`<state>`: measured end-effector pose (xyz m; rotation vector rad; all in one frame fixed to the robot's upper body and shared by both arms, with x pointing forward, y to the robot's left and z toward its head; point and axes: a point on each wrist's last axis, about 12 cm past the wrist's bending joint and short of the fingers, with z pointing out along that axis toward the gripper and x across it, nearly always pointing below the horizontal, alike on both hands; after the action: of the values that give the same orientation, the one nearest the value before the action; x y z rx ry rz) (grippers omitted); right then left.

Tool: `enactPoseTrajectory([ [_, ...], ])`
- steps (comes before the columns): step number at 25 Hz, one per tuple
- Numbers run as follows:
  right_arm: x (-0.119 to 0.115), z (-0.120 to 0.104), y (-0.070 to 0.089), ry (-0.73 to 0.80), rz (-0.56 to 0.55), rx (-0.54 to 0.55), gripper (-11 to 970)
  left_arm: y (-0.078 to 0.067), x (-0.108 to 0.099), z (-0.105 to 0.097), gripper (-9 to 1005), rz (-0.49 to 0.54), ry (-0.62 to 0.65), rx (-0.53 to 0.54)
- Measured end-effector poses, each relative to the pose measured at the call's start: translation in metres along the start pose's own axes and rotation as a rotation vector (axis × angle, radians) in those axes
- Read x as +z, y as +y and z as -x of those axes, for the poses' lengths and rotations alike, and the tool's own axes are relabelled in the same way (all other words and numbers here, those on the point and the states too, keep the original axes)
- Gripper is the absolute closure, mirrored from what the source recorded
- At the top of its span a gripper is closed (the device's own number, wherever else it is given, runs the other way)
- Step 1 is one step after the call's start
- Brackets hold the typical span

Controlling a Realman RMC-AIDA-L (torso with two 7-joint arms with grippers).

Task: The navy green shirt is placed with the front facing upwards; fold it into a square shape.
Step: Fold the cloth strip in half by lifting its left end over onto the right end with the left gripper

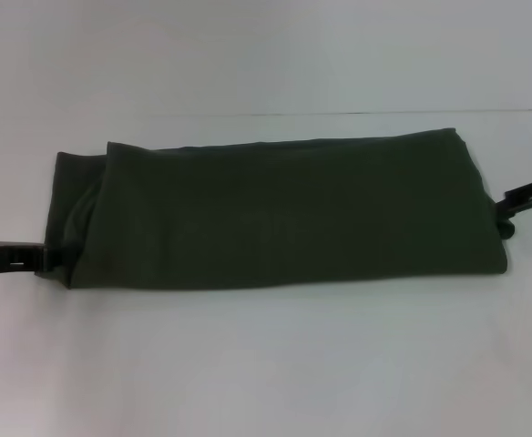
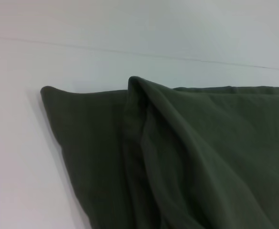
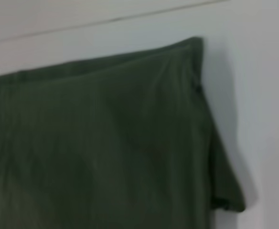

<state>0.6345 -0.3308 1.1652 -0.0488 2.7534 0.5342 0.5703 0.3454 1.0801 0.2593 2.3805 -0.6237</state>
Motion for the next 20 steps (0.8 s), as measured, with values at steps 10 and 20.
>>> enactPoseTrajectory([
  [10,0.037,-0.018,-0.002,0.029,0.015,0.024,164,0.000,0.000,0.000,946,-0.001,0.000,0.002],
  [20,0.049,-0.024,0.004,0.022,0.031,0.019,176,-0.001,0.000,0.000,947,-0.003,0.000,0.006],
])
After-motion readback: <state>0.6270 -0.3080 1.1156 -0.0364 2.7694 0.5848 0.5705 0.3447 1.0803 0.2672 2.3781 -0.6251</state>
